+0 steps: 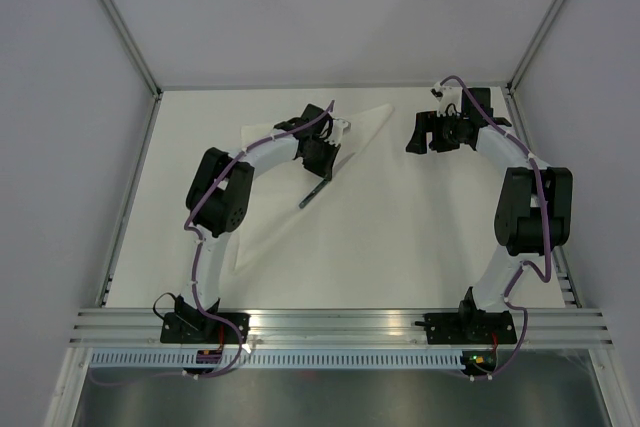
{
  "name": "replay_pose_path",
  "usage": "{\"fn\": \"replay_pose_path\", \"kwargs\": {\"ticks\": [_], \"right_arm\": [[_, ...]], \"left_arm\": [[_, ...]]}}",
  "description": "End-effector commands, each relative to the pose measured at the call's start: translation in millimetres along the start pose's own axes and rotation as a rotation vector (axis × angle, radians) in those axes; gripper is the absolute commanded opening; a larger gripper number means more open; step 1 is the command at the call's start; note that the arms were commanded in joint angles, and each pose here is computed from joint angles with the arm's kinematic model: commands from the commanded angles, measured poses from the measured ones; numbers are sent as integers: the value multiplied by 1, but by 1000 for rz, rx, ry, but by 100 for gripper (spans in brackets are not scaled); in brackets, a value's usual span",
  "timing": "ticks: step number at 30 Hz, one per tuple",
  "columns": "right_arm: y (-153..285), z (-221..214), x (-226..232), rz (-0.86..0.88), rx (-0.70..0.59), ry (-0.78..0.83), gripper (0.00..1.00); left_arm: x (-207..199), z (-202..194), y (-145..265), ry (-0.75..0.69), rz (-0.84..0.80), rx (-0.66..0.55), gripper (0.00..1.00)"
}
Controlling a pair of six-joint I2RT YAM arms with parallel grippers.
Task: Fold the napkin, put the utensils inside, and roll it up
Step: Place the knife on the napkin.
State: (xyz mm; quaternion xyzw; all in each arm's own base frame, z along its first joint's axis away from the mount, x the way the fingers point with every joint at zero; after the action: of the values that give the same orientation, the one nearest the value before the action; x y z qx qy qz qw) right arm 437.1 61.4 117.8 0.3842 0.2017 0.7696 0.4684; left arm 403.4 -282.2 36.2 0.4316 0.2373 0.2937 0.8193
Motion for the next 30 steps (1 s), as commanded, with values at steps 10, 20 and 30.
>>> {"fn": "replay_pose_path", "kwargs": {"ticks": [10,20,30], "right_arm": [[15,16,12,23,-62,33,87],[19,18,13,29,-69,32,87],[22,18,16,36,-74,32,86]], "left_arm": [[-45,-33,-24,66,-97,84,2],[-62,-43,-24,62,-119,101,2],[-72,-50,-14,62,-141,99,2]]}}
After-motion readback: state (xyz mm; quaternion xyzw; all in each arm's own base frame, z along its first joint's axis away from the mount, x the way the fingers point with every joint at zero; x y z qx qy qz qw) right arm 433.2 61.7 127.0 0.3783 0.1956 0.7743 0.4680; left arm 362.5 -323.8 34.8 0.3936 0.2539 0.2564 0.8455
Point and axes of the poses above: each gripper's point midway between its finger pads, its own y axis back along the fingers, its own x axis along the line the jaws close on, z = x × y, the point moved 2 cm from there along y, back along the fingers, and after that the axes turned 7 degrees about -y, right-handed, at the moved point
